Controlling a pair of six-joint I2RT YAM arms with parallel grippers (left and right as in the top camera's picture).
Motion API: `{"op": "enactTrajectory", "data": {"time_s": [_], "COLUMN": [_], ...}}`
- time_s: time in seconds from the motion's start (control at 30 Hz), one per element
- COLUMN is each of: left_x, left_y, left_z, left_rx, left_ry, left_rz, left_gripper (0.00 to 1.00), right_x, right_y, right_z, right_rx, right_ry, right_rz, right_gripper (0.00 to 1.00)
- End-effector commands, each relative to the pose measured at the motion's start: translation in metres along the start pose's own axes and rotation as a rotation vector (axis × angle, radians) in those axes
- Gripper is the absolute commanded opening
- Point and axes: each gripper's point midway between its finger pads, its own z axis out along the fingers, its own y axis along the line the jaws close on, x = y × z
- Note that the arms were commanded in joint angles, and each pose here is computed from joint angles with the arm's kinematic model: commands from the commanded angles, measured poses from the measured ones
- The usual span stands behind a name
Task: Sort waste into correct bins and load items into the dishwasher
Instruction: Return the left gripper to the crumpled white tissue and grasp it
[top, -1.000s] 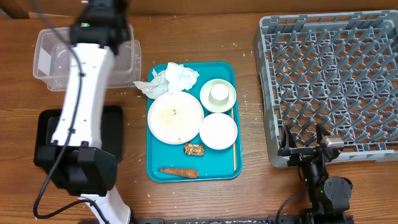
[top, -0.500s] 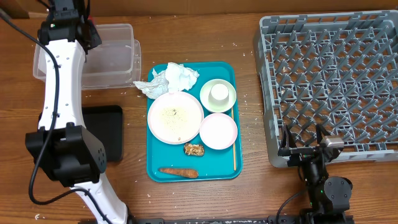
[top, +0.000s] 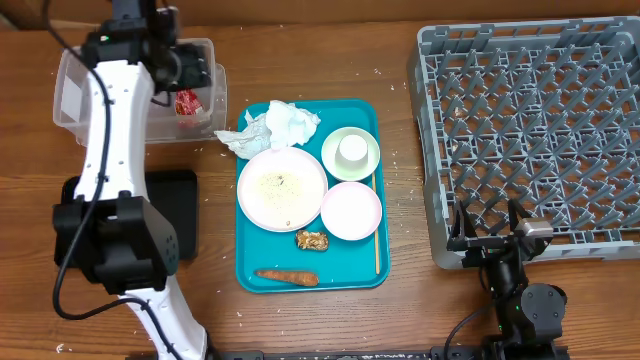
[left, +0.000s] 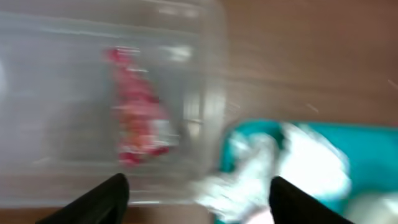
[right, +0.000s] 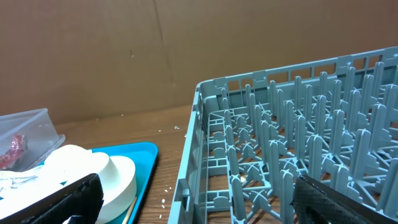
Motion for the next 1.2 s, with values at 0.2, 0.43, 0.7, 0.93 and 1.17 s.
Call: {"op": "enactTrajectory", "data": {"time_s": [0.2, 0.43, 0.7, 0.93, 1.17], "left_x": [0.033, 0.044, 0.074, 0.098, 0.094], "left_y": [-0.094, -0.110, -0.109, -0.107, -0.115], "left_z": [0.007, 0.039, 0.099, 0.132, 0.135], "left_rx": [0.087, 0.037, 0.023, 0.037, 0.066], "left_ry": [0.082, 0.115, 0.236, 0.325, 0.302], "left_rz": [0.268, 0.273, 0.280, 0.249, 0.254], "left_gripper": [0.75, 0.78, 0.78, 0.75, 0.53], "right_x": [0.002, 0.002, 0.002, 0.002, 0.001], "right_y": [0.000, 0.000, 0.000, 0.000, 0.000], "right_z": [0.000, 0.000, 0.000, 0.000, 0.000], "right_rx": [0.001, 0.001, 0.001, 0.001, 0.000], "right_ry": [-0.005, -0.005, -0.005, -0.005, -0.006], "right_rz": [-0.004, -0.004, -0.004, -0.004, -0.004], "right_gripper": [1.00, 1.00, 1.00, 1.00, 1.00]}}
